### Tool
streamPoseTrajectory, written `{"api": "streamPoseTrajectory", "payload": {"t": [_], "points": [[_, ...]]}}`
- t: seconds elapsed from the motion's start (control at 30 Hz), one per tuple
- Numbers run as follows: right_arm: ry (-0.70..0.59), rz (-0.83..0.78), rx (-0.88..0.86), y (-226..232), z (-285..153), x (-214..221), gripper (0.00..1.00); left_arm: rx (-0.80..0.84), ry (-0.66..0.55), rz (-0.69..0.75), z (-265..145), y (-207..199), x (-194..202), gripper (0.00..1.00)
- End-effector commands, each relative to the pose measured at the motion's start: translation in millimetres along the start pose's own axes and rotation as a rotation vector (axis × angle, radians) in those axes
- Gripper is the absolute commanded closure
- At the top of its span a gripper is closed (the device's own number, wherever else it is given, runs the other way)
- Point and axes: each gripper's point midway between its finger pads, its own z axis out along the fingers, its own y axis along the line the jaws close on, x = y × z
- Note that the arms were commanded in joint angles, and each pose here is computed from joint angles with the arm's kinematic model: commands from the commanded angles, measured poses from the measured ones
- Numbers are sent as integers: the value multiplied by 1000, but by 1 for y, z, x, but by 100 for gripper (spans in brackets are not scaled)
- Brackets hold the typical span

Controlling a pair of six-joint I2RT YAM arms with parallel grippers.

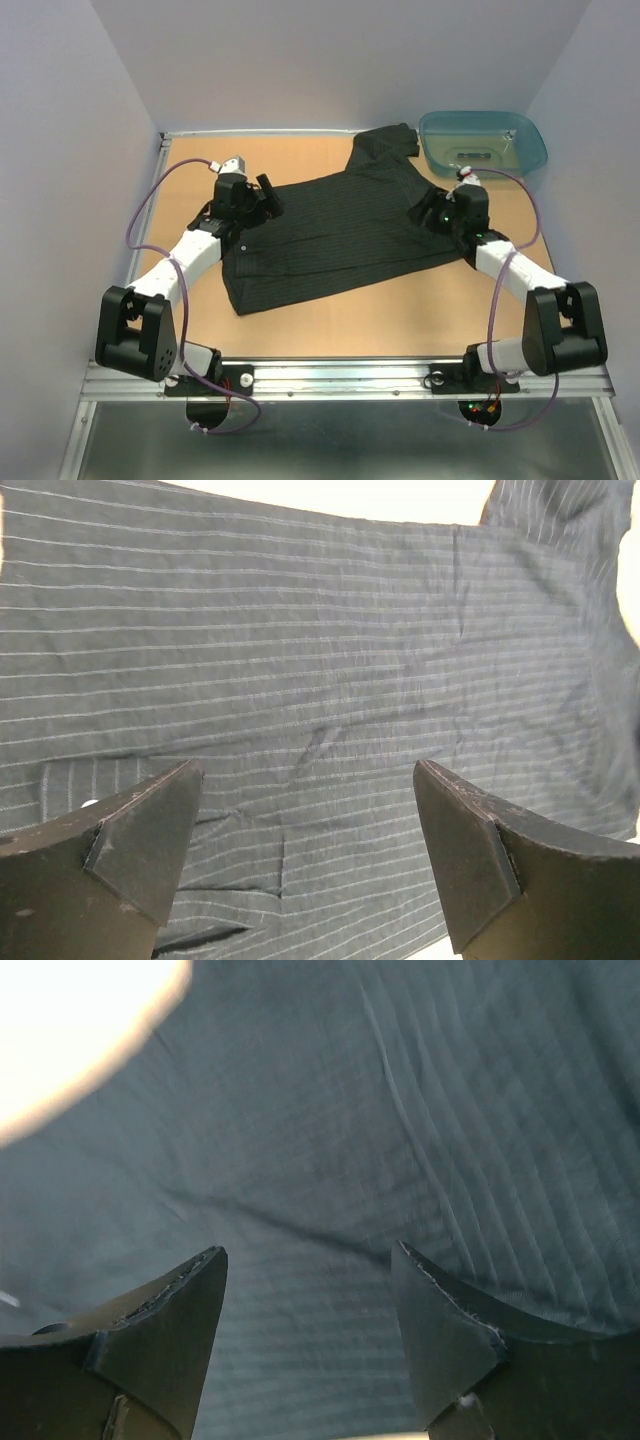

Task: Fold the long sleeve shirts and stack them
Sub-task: Fold the shirt

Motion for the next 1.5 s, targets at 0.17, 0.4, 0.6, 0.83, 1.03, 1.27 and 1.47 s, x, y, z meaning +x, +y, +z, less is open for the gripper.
{"api": "streamPoseTrajectory", "payload": {"t": [0.17,0.4,0.6,0.83,1.03,1.27,1.47], "points": [[381,-263,273,-40,3,91,26,-122,137,149,15,12,48,2],[579,-306,357,-55,-6,146,22,-217,215,211,36,40,73,2],[769,-309,395,-49,-47,191,20,-274,306,240,46,57,95,3],[943,-257,354,-31,-123,239,20,-285,345,245,22,63,103,2],[922,-145,215,4,-153,233,20,-258,317,236,-23,69,105,2],[591,-268,156,58,-111,123,20,-207,116,179,-49,43,33,1],[388,-238,250,20,-56,14,22,-212,28,163,-29,45,-33,1]]}}
